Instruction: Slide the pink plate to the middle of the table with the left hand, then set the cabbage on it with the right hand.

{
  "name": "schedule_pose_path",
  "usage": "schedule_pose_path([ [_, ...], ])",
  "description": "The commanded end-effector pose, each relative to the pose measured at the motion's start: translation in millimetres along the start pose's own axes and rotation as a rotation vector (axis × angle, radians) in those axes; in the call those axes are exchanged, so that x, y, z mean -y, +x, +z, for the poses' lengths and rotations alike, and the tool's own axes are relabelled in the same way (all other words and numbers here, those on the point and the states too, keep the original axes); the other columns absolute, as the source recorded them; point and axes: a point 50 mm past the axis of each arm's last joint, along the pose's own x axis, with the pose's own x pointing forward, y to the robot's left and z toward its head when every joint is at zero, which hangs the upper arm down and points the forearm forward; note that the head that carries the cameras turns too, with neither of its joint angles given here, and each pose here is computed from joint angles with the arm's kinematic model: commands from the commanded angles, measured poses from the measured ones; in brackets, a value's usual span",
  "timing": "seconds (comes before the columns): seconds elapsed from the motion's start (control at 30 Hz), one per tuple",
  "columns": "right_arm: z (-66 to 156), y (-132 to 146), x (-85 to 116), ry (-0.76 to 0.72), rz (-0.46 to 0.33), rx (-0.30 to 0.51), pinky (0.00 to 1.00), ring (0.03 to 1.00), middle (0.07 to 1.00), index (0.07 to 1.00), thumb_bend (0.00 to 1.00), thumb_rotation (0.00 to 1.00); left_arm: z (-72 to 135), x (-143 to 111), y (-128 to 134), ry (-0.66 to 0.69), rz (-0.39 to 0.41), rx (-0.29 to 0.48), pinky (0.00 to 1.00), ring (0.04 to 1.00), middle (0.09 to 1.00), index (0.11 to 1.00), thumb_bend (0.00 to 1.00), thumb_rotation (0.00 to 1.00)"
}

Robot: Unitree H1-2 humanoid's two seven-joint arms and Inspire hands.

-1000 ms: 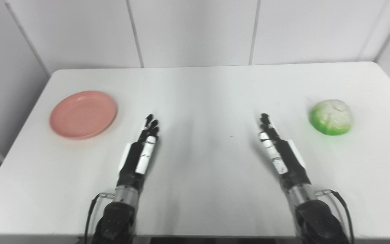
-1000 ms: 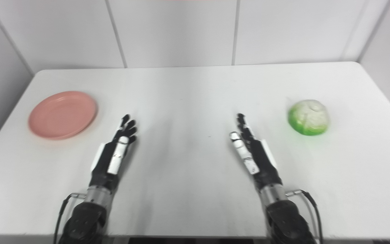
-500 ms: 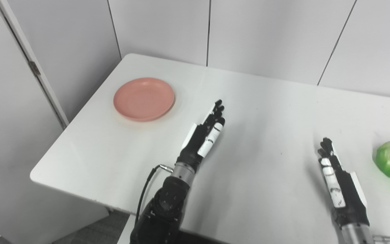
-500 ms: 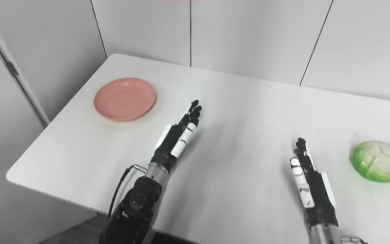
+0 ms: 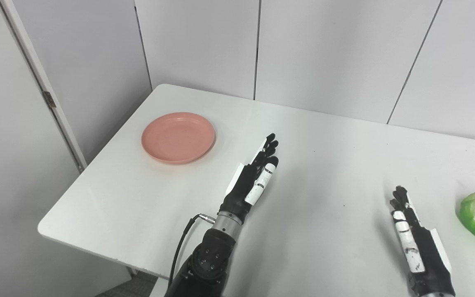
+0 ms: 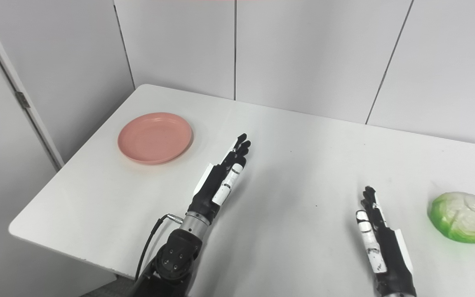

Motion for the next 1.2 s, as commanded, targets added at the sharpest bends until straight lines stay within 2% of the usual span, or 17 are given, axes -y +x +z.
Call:
schedule_pose_path([
  [0.0,-2,0,-4,0.016,-0.005,0.028,1.0,1.0,1.0,1.0,0.15,1.0,-40,3,-37,-0.011,0.007,-0.146,0.96,0.967,0.968,0.959,0.42,1.0],
  [0.23,-2,2,-8,0.046,-0.002,0.021,1.0,1.0,1.0,1.0,0.15,1.0,-31,-1,-37,-0.023,0.008,-0.127,0.96,0.967,0.971,0.957,0.4,1.0],
  [0.6,-2,4,-13,0.06,-0.001,0.03,1.0,1.0,1.0,1.0,0.17,1.0,13,-9,-24,-0.009,-0.024,-0.067,0.97,0.973,0.974,0.967,0.43,1.0],
  [0.8,-3,5,-15,0.052,0.002,0.04,1.0,1.0,1.0,1.0,0.17,1.0,49,-19,-12,-0.009,-0.017,0.039,0.94,0.958,0.96,0.951,0.39,1.0],
  [0.87,-4,6,-15,0.053,-0.001,0.037,1.0,1.0,1.0,1.0,0.18,1.0,59,-24,-7,-0.005,-0.013,0.071,0.95,0.953,0.957,0.949,0.45,1.0],
  [1.03,-6,7,-14,0.047,-0.001,0.035,1.0,1.0,1.0,1.0,0.17,1.0,88,-39,5,0.047,0.006,0.171,0.92,0.941,0.955,0.95,0.49,1.0],
  [1.17,-6,8,-13,0.049,-0.002,0.034,1.0,1.0,1.0,1.0,0.16,1.0,111,-50,12,0.066,0.012,0.226,0.94,0.952,0.967,0.959,0.5,1.0],
])
